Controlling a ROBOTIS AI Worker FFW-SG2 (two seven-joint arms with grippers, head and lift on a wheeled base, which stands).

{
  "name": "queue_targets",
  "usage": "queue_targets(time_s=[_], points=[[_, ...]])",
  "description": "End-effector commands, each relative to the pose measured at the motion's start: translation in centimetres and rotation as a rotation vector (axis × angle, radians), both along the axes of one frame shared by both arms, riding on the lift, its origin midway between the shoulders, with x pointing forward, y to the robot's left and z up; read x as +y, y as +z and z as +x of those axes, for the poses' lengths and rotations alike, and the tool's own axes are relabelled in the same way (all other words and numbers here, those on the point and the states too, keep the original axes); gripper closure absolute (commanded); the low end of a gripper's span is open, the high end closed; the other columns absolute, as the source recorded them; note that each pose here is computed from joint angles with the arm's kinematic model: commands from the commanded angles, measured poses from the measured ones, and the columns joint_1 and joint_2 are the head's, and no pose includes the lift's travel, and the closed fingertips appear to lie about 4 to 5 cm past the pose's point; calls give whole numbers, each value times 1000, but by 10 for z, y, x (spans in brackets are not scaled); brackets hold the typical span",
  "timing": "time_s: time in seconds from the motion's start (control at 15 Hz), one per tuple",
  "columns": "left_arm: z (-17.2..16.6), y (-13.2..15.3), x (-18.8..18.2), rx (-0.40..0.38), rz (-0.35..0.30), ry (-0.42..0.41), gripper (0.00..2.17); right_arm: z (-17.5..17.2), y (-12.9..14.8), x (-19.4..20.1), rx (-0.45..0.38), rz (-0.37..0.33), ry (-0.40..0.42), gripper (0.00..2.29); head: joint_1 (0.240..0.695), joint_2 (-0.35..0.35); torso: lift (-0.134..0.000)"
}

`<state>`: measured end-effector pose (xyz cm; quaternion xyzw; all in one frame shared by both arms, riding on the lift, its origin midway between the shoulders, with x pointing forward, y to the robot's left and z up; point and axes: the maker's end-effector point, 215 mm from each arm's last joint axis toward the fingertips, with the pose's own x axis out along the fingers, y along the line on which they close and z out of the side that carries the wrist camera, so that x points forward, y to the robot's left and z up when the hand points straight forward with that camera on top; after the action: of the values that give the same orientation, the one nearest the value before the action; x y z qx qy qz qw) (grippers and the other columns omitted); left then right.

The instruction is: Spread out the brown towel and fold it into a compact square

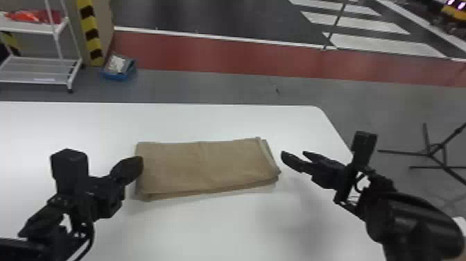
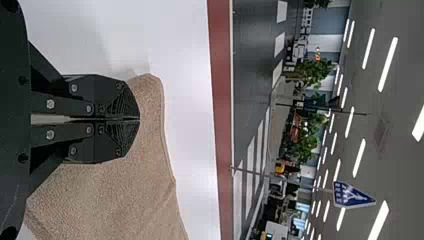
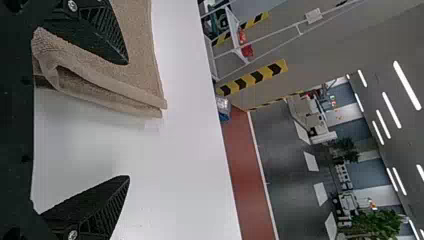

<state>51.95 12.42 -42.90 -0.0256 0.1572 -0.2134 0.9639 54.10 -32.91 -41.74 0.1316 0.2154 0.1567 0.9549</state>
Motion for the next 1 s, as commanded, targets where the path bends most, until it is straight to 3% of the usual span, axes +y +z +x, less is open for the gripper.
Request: queue_targets(time_s=[0.0, 0.4, 0.93], points=[[0, -5, -2, 11, 0, -6, 2071, 8, -13, 17, 36, -1, 28, 70, 695, -211, -119], [-3, -10, -13, 16, 12, -49, 2071, 16, -30, 38, 108, 7, 57, 70, 695, -188, -119], [3, -22, -13, 29, 49, -53, 2071, 26, -39, 49, 138, 0, 75, 178, 695, -179, -119]])
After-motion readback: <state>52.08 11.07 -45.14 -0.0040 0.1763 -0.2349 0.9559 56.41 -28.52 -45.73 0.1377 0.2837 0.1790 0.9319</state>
